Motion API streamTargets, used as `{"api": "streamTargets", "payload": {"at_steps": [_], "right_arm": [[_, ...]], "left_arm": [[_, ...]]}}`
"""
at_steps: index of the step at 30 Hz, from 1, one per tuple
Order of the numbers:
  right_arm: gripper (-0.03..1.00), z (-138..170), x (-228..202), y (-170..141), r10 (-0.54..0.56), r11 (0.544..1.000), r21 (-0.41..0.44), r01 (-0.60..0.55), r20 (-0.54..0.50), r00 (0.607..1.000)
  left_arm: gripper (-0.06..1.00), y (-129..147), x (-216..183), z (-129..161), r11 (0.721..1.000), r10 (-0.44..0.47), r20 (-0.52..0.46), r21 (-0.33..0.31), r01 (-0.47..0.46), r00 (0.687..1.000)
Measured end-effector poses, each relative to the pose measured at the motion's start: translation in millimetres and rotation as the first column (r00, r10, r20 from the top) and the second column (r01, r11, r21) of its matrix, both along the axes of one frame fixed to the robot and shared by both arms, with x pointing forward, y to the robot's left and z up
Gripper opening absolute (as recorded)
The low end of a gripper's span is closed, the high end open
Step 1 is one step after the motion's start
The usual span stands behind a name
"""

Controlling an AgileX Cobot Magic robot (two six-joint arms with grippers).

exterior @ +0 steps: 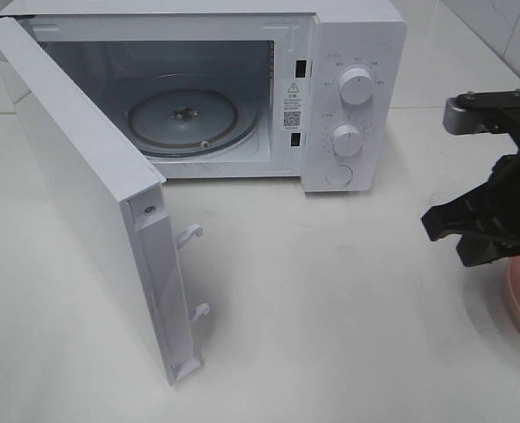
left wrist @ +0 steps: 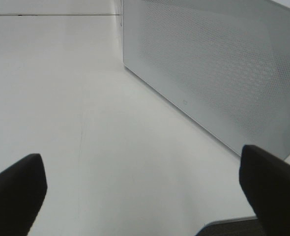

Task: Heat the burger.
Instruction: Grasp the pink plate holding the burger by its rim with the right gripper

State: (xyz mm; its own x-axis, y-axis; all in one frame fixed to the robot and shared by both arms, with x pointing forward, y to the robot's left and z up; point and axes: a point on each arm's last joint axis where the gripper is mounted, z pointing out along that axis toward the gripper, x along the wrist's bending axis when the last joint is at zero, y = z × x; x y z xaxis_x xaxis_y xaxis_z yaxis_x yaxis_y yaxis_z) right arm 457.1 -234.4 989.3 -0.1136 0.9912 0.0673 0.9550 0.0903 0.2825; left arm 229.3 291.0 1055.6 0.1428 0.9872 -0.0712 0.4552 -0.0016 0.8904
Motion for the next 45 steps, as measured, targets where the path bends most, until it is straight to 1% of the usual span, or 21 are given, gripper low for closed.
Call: {"api": "streamTargets", "payload": {"at_steps": [1,6,8,9,11,12,13,14,15,16,17,19,20,21,22,23,24,27,29,35,45], "right_arm": [[0.09,0.0,0.0,0.0,0.000,1.000,0.000,0.000,0.000,1.000],[0.15,2.1,3.1,-22.2,-0.061,0.997,-0.041,0.061,0.008,0.998],[0.20,1.5,3.0,-32.8,-0.101,0.994,-0.054,0.100,-0.011,0.995],[0.20,1.5,3.0,-32.8,-0.101,0.994,-0.054,0.100,-0.011,0.995],[0.29,1.1,2.8,-42.2,-0.135,0.989,-0.066,0.133,-0.025,0.991],[0.29,1.1,2.8,-42.2,-0.135,0.989,-0.066,0.133,-0.025,0.991],[0.37,1.0,2.8,-47.2,-0.145,0.987,-0.080,0.142,-0.028,0.989],[0.49,1.0,3.0,-51.4,-0.145,0.985,-0.100,0.142,-0.025,0.989],[0.49,1.0,3.0,-51.4,-0.145,0.985,-0.100,0.142,-0.025,0.989],[0.56,1.1,3.0,-53.3,-0.142,0.984,-0.113,0.139,-0.023,0.990],[0.56,1.1,3.0,-53.3,-0.142,0.984,-0.113,0.139,-0.023,0.990],[0.85,1.2,3.3,-55.3,-0.128,0.982,-0.139,0.124,-0.017,0.992],[0.85,1.2,3.3,-55.3,-0.128,0.982,-0.139,0.124,-0.017,0.992],[0.90,1.0,3.4,-55.4,-0.126,0.982,-0.141,0.122,-0.018,0.992],[0.90,1.0,3.4,-55.4,-0.126,0.982,-0.141,0.122,-0.018,0.992],[0.95,0.8,3.5,-55.4,-0.125,0.982,-0.142,0.121,-0.019,0.992],[0.97,-0.1,3.8,-55.4,-0.125,0.982,-0.143,0.120,-0.023,0.992],[0.98,-1.2,4.2,-55.3,-0.125,0.982,-0.143,0.120,-0.029,0.992],[0.98,-10.8,6.1,-54.2,-0.134,0.982,-0.142,0.121,-0.087,0.987],[0.96,-27.4,11.7,-52.4,-0.143,0.983,-0.139,0.122,-0.157,0.977],[0.93,-48.4,21.3,-51.4,-0.144,0.983,-0.143,0.117,-0.194,0.970]], "left_arm": [[0.99,0.0,0.0,0.0,1.000,0.000,0.000,0.000,0.000,1.000],[0.99,0.0,0.0,0.0,1.000,0.000,0.000,0.000,0.000,1.000],[0.99,0.0,0.0,0.0,1.000,0.000,0.000,0.000,0.000,1.000],[0.99,0.0,0.0,0.0,1.000,0.000,0.000,0.000,0.000,1.000],[0.99,0.0,0.0,0.0,1.000,0.000,0.000,0.000,0.000,1.000],[0.99,0.0,0.0,0.0,1.000,0.000,0.000,0.000,0.000,1.000],[0.99,0.0,0.0,0.0,1.000,0.000,0.000,0.000,0.000,1.000],[0.99,0.0,0.0,0.0,1.000,0.000,0.000,0.000,0.000,1.000],[0.99,0.0,0.0,0.0,1.000,0.000,0.000,0.000,0.000,1.000],[0.99,0.0,0.0,0.0,1.000,0.000,0.000,0.000,0.000,1.000],[0.99,0.0,0.0,0.0,1.000,0.000,0.000,0.000,0.000,1.000],[0.99,0.0,0.0,0.0,1.000,0.000,0.000,0.000,0.000,1.000],[0.99,0.0,0.0,0.0,1.000,0.000,0.000,0.000,0.000,1.000],[0.99,0.0,0.0,0.0,1.000,0.000,0.000,0.000,0.000,1.000],[0.99,0.0,0.0,0.0,1.000,0.000,0.000,0.000,0.000,1.000],[0.99,0.0,0.0,0.0,1.000,0.000,0.000,0.000,0.000,1.000],[0.99,0.0,0.0,0.0,1.000,0.000,0.000,0.000,0.000,1.000],[0.99,0.0,0.0,0.0,1.000,0.000,0.000,0.000,0.000,1.000],[0.99,0.0,0.0,0.0,1.000,0.000,0.000,0.000,0.000,1.000],[0.99,0.0,0.0,0.0,1.000,0.000,0.000,0.000,0.000,1.000],[0.99,0.0,0.0,0.0,1.000,0.000,0.000,0.000,0.000,1.000]]}}
